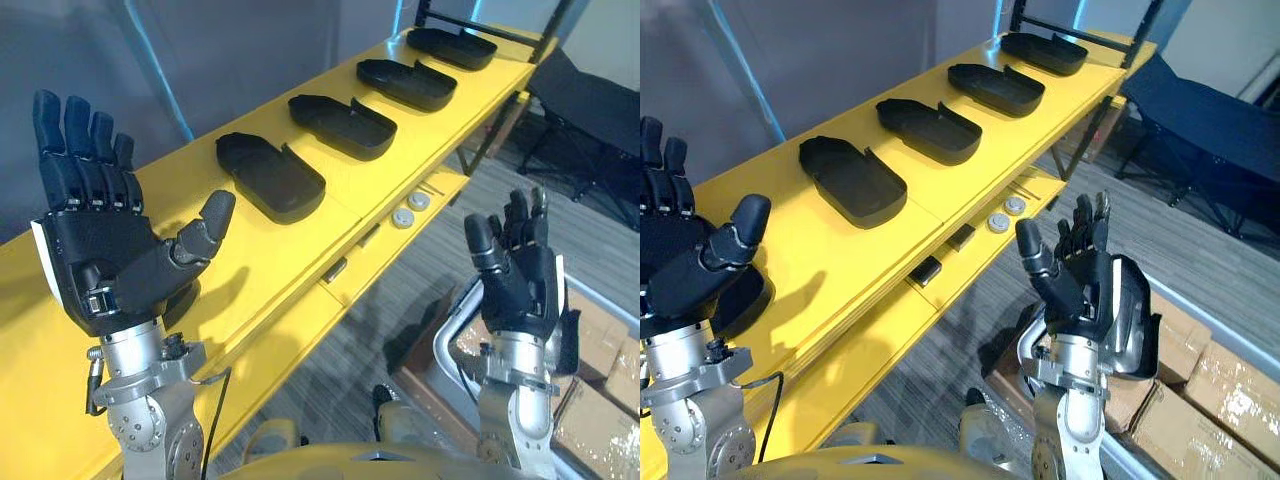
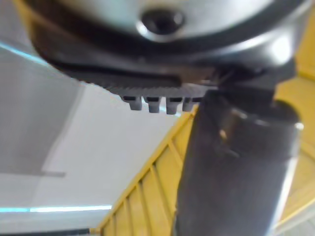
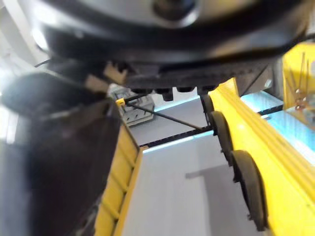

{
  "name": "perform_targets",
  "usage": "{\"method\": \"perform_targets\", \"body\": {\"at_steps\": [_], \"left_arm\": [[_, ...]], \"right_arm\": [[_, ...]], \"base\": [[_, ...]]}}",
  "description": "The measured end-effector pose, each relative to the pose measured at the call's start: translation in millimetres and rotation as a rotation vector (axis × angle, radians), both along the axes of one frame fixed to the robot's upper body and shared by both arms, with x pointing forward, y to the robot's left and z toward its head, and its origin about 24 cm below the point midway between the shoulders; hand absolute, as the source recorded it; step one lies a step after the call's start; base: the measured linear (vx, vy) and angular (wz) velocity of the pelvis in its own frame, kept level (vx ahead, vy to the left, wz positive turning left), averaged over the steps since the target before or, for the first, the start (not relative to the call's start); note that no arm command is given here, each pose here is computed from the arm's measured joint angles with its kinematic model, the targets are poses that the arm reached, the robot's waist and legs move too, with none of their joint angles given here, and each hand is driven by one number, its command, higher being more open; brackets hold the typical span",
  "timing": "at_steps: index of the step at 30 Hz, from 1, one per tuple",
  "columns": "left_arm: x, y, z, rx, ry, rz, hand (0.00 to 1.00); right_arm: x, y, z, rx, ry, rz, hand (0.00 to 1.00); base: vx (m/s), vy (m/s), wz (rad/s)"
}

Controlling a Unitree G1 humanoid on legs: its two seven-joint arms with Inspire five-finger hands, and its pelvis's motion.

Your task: Walk over and take three plastic housings, then place them on the shelf

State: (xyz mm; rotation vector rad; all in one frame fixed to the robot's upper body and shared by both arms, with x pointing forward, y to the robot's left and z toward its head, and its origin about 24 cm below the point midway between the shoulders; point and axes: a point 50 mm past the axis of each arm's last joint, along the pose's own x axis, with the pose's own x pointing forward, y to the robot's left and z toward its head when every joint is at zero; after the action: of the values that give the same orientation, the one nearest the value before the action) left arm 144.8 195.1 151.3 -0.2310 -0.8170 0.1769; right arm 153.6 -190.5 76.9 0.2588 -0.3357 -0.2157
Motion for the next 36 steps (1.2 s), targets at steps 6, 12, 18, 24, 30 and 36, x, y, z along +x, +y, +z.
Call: {"method": "perform_targets", "body": {"at_steps": [6,12,18,24,30,36], "left_arm": [[-3.3,6.2,0.5,0.016,0.024,0.157,1.0],[2.6,23.5,-13.5,-0.085,0.135,0.189,1.0],[5.6,27.5,-49.4,-0.278,0.289,0.211,1.0],[21.5,2.0,-76.5,-0.323,0.42,0.094,1.0],[22.1,-7.7,-89.5,-0.215,0.497,-0.008,1.0],[29.3,-4.5,-105.9,-0.063,0.636,-0.073,1.0]], "right_arm": [[21.4,17.0,-4.0,0.296,-0.112,0.206,1.0],[60.4,73.9,-28.2,0.139,0.045,0.348,1.0],[45.9,27.2,-56.7,0.099,0.204,0.093,1.0],[3.7,-51.2,-60.9,0.002,0.256,-0.092,1.0],[-5.0,-62.3,-62.3,-0.045,0.307,-0.154,1.0],[50.1,-53.7,-77.1,-0.092,0.406,-0.115,1.0]], "base": [[-0.18,0.016,-0.84],[-0.1,-0.251,-0.49],[-0.04,-0.389,-0.28],[-0.04,-0.328,-0.14],[-0.04,-0.03,-0.27],[-0.1,0.129,-0.28]]}}
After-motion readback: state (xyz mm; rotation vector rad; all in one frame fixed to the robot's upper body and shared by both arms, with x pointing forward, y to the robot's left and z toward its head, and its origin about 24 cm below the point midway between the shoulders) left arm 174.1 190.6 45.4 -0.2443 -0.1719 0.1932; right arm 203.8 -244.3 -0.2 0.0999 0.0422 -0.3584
